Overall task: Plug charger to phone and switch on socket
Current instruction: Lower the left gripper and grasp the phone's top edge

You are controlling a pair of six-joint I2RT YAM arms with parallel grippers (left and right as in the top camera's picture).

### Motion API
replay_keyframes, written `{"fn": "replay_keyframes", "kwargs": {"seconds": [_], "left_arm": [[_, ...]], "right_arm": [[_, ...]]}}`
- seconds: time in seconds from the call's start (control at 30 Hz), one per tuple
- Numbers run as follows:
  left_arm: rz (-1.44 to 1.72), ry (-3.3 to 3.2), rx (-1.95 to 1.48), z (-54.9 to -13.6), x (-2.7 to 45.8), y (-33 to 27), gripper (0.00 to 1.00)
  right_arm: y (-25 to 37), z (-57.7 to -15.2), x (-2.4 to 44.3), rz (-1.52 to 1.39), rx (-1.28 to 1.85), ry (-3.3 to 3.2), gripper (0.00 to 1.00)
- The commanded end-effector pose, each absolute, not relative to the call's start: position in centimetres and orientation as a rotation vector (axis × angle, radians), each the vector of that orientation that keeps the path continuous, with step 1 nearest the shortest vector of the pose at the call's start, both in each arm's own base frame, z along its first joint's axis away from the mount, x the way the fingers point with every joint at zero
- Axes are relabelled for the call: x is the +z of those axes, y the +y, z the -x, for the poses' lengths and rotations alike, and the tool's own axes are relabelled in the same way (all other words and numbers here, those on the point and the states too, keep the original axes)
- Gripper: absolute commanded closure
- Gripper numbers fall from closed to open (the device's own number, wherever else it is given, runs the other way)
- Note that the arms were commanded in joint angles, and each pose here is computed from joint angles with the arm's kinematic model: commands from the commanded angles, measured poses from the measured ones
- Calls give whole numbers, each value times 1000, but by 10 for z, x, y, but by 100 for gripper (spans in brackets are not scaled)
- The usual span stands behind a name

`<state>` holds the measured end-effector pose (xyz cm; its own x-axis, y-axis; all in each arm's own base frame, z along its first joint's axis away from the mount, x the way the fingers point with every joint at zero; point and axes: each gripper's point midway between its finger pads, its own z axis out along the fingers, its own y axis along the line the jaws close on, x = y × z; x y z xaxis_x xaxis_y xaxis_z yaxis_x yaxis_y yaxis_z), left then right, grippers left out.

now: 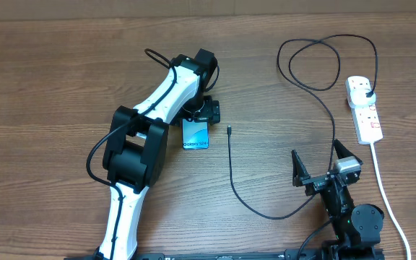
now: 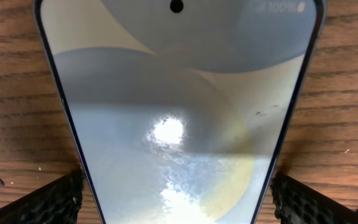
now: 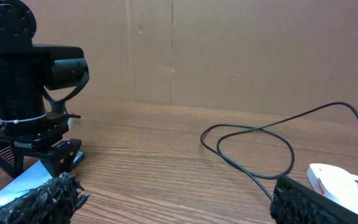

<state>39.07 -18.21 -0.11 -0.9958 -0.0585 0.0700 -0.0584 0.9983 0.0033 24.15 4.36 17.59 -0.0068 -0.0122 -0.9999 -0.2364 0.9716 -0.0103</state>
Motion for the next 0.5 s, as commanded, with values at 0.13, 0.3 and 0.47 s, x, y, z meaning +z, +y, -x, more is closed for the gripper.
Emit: {"fn": "replay_keyframes", "kwargs": {"seconds": [0.13,0.3,0.47], "left_arm": [[-55,-2958,-49,-373,-41,-171,0],[-50,-2956,-43,-372,-41,-172,1],[-63,-2945,-3,-371,-40,-174,1]], "right_arm": [[44,-242,174,197,177,1570,0],[44,-242,174,197,177,1570,0],[44,-242,174,197,177,1570,0]]}}
